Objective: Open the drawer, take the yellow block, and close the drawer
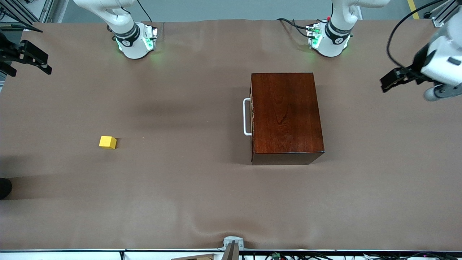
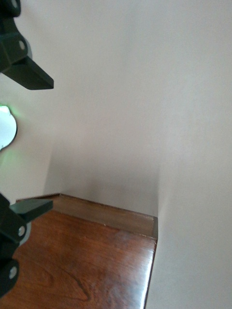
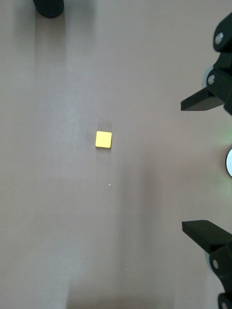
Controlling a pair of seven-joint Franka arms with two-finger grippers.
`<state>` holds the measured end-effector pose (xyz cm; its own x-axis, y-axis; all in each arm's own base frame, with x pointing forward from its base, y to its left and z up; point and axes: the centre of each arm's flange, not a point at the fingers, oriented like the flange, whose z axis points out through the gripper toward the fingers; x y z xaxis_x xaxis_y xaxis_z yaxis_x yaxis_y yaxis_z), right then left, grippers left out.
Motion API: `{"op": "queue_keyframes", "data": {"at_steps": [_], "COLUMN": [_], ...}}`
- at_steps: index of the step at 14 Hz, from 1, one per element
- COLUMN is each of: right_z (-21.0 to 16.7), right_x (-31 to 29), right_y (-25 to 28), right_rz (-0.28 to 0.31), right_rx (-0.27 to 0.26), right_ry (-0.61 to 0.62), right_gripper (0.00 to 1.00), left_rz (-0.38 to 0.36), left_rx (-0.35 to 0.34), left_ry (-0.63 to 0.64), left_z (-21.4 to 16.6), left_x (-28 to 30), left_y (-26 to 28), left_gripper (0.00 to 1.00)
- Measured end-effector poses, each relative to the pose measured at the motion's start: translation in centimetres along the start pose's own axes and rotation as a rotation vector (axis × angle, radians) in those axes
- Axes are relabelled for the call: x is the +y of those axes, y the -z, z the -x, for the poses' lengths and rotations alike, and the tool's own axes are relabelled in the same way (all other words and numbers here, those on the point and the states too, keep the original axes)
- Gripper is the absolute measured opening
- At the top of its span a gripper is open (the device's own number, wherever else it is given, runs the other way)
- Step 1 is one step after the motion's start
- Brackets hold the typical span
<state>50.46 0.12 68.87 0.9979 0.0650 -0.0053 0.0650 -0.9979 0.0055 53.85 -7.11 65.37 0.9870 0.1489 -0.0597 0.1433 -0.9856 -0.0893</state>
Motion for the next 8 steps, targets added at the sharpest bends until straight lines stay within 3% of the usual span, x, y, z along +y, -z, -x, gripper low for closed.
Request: {"op": "queue_keyframes", "data": {"at_steps": [3, 8], "right_z": [0.0, -0.2], "right_x": [0.1, 0.4], "right_y": [0.0, 0.0], "right_rz": [0.001, 0.001], "right_rx": [0.001, 0.005], "right_ry": [0.006, 0.065], "right_gripper": [1.0, 1.0], "left_rz": [0.01, 0.014], "left_rx": [0.011, 0.005], "left_ry": [-0.077, -0.095], "left_z": [0.3, 0.8], "left_x": [-3.0, -3.0], "left_y": [0.9, 1.1], "left_gripper": [1.0, 1.0]}}
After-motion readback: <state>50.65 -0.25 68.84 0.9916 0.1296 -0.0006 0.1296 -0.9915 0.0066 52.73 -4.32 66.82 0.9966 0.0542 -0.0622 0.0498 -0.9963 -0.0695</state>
